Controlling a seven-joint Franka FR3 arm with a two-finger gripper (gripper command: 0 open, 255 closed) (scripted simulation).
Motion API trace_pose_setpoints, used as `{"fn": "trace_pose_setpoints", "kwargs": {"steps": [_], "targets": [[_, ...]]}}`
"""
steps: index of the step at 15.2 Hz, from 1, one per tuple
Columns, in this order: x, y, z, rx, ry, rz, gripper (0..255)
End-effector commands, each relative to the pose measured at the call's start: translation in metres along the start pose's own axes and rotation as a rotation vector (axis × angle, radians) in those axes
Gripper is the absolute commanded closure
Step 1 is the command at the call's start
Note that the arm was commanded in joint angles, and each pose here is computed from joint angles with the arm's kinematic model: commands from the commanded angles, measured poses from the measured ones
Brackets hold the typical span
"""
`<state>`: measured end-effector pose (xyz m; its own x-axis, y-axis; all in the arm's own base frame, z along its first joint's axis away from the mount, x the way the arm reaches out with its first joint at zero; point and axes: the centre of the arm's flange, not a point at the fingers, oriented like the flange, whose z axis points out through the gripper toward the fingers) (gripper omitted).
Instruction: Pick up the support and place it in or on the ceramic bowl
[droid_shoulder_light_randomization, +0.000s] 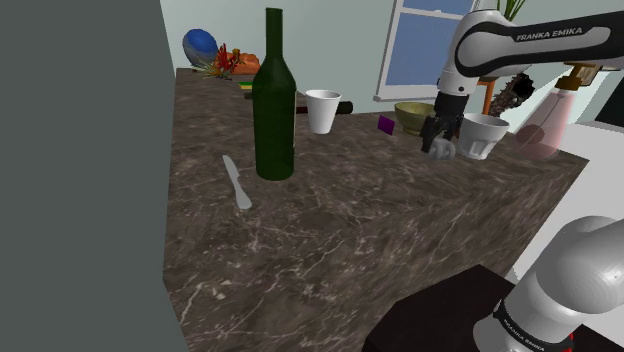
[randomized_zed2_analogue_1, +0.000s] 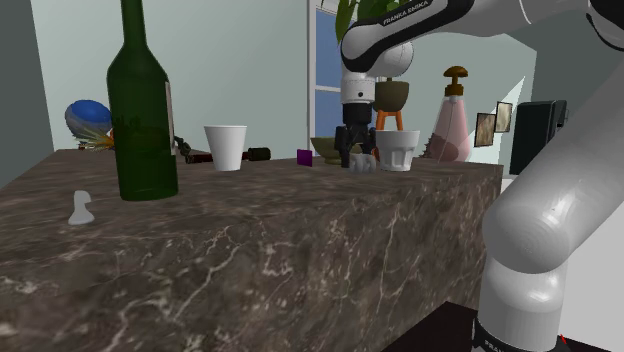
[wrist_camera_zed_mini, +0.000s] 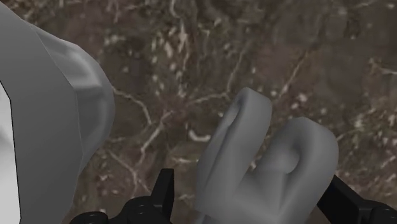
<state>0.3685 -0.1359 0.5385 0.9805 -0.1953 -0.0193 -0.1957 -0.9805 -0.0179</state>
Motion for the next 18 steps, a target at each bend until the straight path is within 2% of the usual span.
{"fn": "trace_pose_setpoints", "kwargs": {"steps": [1, 6, 7, 16, 18], "targets": [[0.000, 0.000, 0.003, 0.000, 0.000, 0.000, 0], [0.000, 0.000, 0.003, 0.000, 0.000, 0.000, 0], [0.000, 0.000, 0.003, 0.000, 0.000, 0.000, 255], [0.000, 0.000, 0.003, 0.000, 0.000, 0.000, 255], [0.000, -0.001, -0.008, 0.000, 0.000, 0.000, 255]]}}
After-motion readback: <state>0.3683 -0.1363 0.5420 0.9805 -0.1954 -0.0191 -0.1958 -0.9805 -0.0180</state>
